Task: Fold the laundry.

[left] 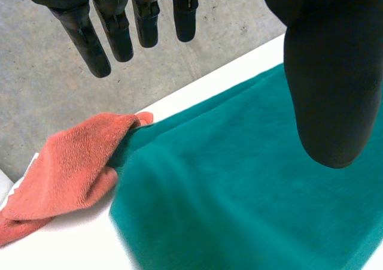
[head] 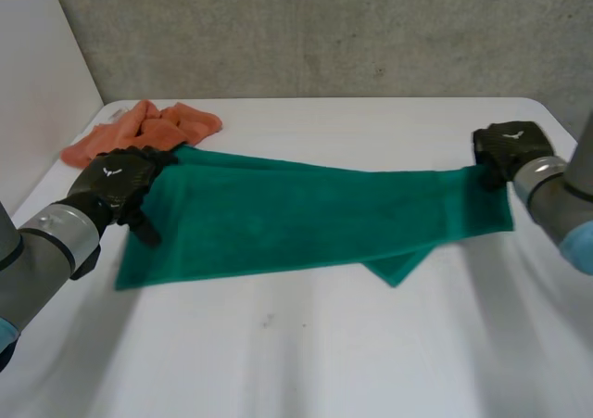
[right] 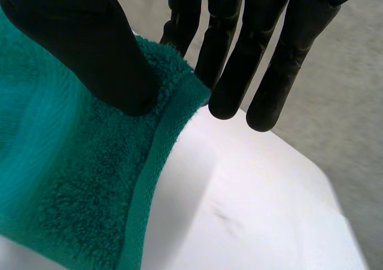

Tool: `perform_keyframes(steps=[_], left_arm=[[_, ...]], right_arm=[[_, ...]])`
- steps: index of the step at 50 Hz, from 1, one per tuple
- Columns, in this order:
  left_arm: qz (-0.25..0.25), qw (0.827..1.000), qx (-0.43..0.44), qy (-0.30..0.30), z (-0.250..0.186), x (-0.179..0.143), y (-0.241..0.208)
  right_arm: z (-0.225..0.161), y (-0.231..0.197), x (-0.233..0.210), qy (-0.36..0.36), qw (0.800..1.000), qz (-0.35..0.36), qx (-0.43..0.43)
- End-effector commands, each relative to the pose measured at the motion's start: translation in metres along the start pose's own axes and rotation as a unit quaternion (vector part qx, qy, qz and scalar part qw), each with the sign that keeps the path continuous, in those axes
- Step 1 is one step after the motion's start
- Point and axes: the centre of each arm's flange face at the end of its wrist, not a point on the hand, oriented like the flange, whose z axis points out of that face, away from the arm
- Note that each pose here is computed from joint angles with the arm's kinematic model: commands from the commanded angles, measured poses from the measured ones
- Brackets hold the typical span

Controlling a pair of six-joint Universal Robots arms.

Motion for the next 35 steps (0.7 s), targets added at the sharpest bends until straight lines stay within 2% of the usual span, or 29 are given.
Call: perform_keyframes(steps=[1, 9, 18, 28, 35], left_arm=[[0.004, 1.0, -0.009, 0.009, 0.0, 0.004, 0.005], [0.011, 0.999, -0.032, 0.023, 0.004, 0.012, 0.019], [0.082, 0.991, -0.086, 0.054, -0.003, 0.026, 0.037], [0.083, 0.986, -0.126, 0.072, -0.004, 0.037, 0.061], [0.091, 0.986, -0.136, 0.041, 0.003, 0.035, 0.072]], right_arm=[[0.009, 0.004, 0.023, 0.026, 0.999, -0.021, -0.002], [0.01, 0.005, 0.024, 0.031, 0.999, -0.021, -0.009], [-0.004, 0.01, 0.019, 0.019, 0.999, -0.022, -0.019], [-0.028, 0.016, 0.008, -0.017, 0.999, -0.026, -0.024], [-0.034, 0.027, 0.001, -0.025, 0.999, -0.025, -0.027]])
